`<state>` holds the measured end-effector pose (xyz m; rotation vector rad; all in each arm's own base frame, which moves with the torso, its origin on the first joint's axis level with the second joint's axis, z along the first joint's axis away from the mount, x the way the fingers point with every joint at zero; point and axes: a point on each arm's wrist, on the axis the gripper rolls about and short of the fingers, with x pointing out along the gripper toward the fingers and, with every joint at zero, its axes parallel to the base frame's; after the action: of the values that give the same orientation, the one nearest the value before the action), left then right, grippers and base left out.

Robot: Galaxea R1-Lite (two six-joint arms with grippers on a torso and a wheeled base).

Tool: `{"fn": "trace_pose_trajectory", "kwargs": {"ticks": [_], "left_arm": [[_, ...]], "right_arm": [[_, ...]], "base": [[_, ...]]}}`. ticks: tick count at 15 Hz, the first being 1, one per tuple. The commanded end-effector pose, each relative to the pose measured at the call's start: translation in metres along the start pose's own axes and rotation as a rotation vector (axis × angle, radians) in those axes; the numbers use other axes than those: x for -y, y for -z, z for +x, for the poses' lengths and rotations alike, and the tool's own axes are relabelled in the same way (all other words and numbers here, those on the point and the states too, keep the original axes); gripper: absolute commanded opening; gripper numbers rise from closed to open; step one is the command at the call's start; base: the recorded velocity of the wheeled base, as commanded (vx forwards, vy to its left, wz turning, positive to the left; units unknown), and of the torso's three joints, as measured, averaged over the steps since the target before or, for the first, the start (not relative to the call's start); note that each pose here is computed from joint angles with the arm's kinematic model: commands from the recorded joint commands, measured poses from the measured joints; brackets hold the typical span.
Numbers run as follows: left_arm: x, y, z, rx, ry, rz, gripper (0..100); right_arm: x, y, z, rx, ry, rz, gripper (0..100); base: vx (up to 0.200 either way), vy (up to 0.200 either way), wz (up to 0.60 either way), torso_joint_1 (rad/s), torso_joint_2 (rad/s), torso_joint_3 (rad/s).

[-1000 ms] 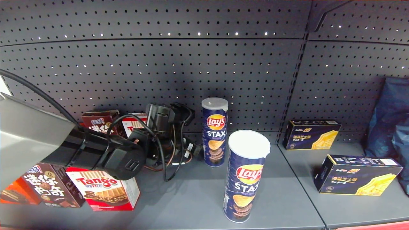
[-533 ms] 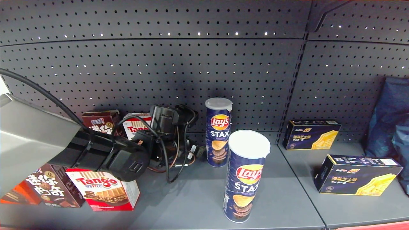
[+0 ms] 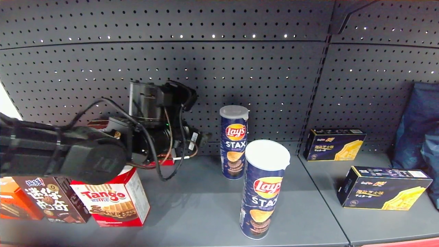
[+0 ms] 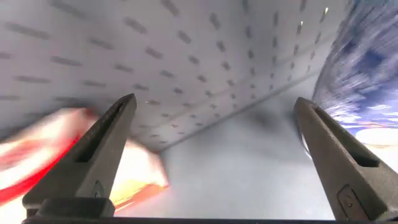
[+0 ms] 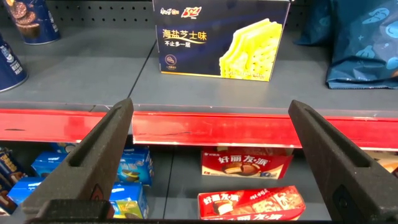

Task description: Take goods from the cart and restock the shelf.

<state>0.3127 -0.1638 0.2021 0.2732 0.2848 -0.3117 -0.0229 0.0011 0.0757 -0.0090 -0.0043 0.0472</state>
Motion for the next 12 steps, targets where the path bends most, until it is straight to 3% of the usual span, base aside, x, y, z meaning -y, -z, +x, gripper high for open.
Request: {"fn": "trace_pose_trajectory", "kwargs": {"ticks": [1,3,6,8,9,10,11,12], "left_arm": [[-0.022,-0.023,-0.078,0.119,-0.053,-0.025,100],[-0.026,-0.011,-0.115,0.138,-0.052,-0.022,100],[-0.018,0.02,-0.153,0.134,-0.012,0.03,100],[-0.021,0.035,-0.175,0.135,-0.072,0.083,100],[-0.02,0.034,-0.185,0.161,-0.067,0.083,100],[-0.019,0.033,-0.188,0.173,-0.057,0.083,100],[-0.019,0.033,-0.187,0.177,-0.055,0.081,100],[-0.019,0.031,-0.185,0.178,-0.055,0.079,100]], "right_arm": [[0.0,0.0,0.0,-0.001,-0.002,0.0,100],[0.0,0.0,0.0,-0.001,0.0,0.0,100],[0.0,0.0,0.0,-0.001,-0.002,0.0,100],[0.0,0.0,0.001,-0.01,-0.011,-0.001,100],[0.0,-0.04,-0.003,0.056,-0.043,0.002,100],[0.001,-0.102,0.013,0.02,-0.074,0.03,100],[0.001,-0.134,0.044,-0.052,-0.114,0.077,100],[-0.002,-0.145,0.047,-0.023,-0.236,0.041,100]], "base": [[0.0,0.0,0.0,0.0,0.0,0.0],[0.0,0.0,0.0,0.0,0.0,0.0],[0.0,0.0,0.0,0.0,0.0,0.0],[0.0,0.0,0.0,0.0,0.0,0.0],[0.0,0.0,0.0,0.0,0.0,0.0],[0.0,0.0,0.0,0.0,0.0,0.0],[0.0,0.0,0.0,0.0,0.0,0.0],[0.0,0.0,0.0,0.0,0.0,0.0]]}}
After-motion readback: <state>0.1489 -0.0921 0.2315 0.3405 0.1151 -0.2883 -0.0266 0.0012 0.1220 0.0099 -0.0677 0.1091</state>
